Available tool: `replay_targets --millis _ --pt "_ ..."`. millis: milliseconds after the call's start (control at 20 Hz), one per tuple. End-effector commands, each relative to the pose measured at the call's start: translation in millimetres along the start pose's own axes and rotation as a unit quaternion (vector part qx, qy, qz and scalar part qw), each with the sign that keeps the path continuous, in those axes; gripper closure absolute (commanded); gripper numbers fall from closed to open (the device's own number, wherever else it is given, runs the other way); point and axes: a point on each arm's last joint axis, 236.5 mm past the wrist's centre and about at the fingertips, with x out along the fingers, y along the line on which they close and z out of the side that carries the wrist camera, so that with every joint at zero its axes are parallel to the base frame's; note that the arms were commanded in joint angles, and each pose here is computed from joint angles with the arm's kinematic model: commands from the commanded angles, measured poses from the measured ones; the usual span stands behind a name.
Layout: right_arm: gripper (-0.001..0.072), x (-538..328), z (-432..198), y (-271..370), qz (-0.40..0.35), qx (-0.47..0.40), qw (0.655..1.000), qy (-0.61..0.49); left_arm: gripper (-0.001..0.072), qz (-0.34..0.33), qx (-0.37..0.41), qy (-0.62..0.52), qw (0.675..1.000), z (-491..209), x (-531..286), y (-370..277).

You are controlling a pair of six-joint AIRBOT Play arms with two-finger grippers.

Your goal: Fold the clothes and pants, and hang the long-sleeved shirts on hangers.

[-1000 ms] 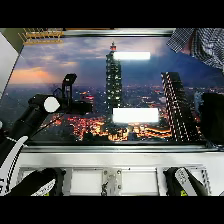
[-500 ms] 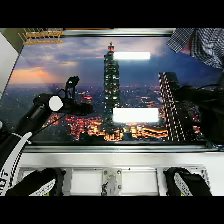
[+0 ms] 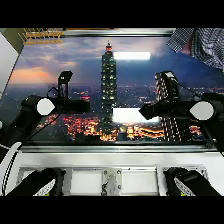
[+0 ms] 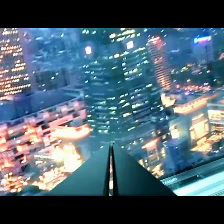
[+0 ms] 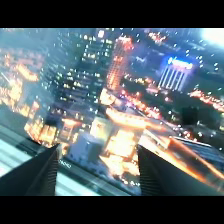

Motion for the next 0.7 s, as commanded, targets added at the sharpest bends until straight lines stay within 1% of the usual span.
replay_targets --millis 0,50,650 --pt "0.0538 5.8 -4.2 3.8 0.004 -0.004 1.0 0.011 0.0703 -0.003 0.003 -0.011 1.0 2.9 -7.8 -3.0" --pt "0.0686 5.8 -4.2 3.7 0.004 -0.003 1.0 0.011 0.0703 -0.003 0.002 -0.011 1.0 2.8 -7.5 -2.8" --pt "0.0683 5.8 -4.2 3.8 0.004 -0.003 1.0 0.011 0.0703 -0.003 0.002 -0.012 1.0 3.4 -7.6 -2.9"
